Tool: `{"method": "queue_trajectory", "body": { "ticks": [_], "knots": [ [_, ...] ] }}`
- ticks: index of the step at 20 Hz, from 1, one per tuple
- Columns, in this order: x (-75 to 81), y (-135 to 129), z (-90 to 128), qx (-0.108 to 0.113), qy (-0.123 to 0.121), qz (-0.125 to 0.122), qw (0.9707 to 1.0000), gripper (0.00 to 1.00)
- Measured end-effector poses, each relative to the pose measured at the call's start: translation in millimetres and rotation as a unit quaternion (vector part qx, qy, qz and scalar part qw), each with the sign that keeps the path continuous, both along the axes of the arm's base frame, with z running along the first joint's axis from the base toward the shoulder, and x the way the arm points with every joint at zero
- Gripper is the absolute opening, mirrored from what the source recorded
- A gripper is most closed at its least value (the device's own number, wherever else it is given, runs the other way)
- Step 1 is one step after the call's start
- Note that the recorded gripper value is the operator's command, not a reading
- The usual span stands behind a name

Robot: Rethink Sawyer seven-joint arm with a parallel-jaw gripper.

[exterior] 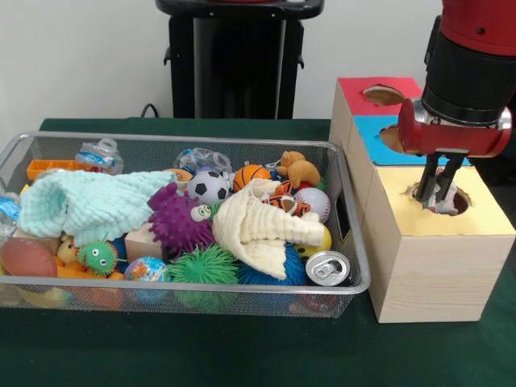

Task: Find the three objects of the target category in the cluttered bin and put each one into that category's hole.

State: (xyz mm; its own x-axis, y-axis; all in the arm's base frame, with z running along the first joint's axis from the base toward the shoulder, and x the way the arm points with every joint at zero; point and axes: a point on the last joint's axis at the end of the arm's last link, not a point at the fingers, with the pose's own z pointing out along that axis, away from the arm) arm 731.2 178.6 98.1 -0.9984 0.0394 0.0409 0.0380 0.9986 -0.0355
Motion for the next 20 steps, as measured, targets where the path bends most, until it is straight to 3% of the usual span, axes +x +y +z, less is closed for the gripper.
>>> {"method": "queue_trajectory", "body": {
  "ticks": [4, 5, 20],
  "knots": [
    [-1.1, -0.9, 4.5, -0.002, -0.002, 0.001, 1.0000, 0.00],
    [-2.8, -1.2, 4.4, -0.002, 0.000, 0.002, 1.0000, 1.00],
    [-12.6, -2.1, -2.7, -0.005, 0.010, 0.003, 0.9999, 1.00]
  ]
}}
